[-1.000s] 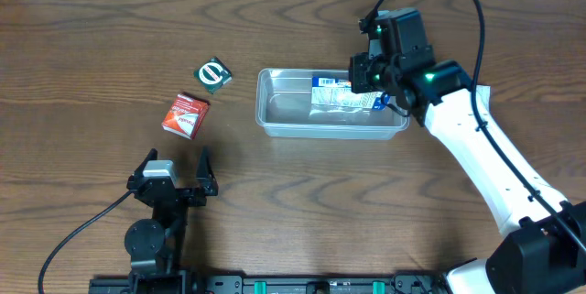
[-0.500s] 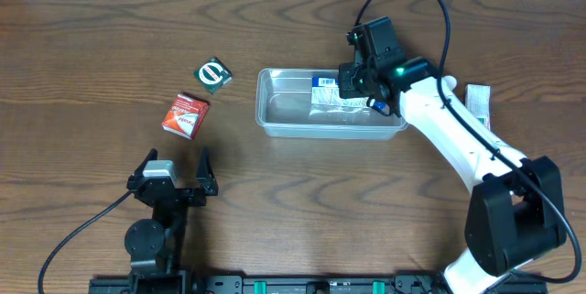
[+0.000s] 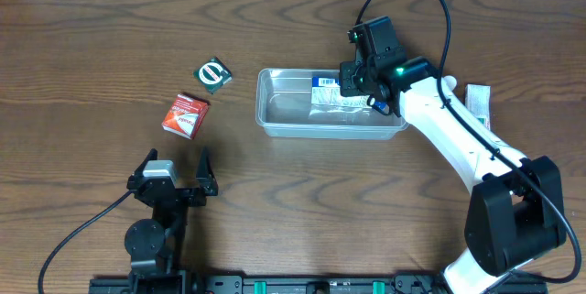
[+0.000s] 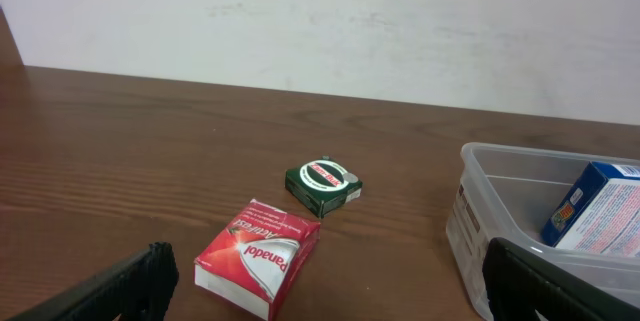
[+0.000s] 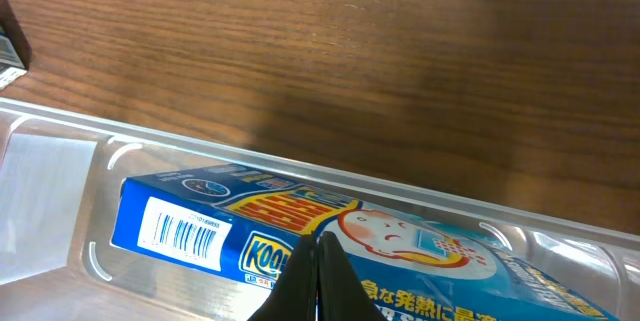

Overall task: Pack container
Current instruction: 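Push the Kool Fever box flat inside the container with right gripper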

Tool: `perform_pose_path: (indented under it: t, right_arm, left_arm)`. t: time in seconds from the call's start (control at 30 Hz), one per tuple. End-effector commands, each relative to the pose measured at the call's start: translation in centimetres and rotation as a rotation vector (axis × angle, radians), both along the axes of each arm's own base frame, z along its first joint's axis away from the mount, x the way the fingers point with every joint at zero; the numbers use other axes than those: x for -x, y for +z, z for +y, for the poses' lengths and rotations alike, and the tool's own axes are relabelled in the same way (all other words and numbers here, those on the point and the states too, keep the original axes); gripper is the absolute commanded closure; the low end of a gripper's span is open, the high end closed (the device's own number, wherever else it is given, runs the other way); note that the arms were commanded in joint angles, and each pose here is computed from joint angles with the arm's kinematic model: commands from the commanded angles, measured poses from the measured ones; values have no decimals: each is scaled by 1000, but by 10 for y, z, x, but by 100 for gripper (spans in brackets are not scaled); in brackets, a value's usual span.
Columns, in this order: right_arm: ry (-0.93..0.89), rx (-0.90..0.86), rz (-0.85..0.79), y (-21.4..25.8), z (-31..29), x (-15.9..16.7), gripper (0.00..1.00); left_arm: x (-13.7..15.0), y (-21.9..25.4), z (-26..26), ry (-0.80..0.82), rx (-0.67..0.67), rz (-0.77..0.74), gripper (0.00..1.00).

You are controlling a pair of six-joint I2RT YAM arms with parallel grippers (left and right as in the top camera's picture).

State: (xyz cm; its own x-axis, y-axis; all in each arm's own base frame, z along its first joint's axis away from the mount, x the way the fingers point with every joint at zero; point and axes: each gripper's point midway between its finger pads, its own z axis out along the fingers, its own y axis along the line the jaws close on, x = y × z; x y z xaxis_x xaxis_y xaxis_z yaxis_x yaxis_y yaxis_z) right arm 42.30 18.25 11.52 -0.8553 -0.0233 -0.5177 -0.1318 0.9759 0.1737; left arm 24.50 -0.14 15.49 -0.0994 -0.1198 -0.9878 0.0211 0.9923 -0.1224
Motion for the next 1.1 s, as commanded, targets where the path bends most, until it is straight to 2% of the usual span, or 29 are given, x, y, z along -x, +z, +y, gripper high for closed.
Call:
perform_pose_path:
  t: [0.0, 0.53, 1.07]
  right_arm:
    - [-17, 16, 11, -9, 0, -1, 99]
    - [-12, 49, 99, -21, -7, 17, 99]
    - [130, -67, 182, -22, 23, 40, 99]
  left_arm:
    - [1, -15, 0, -3, -6, 46, 2]
    - [1, -15, 0, -3, -6, 46, 2]
    - [1, -15, 0, -3, -6, 46, 2]
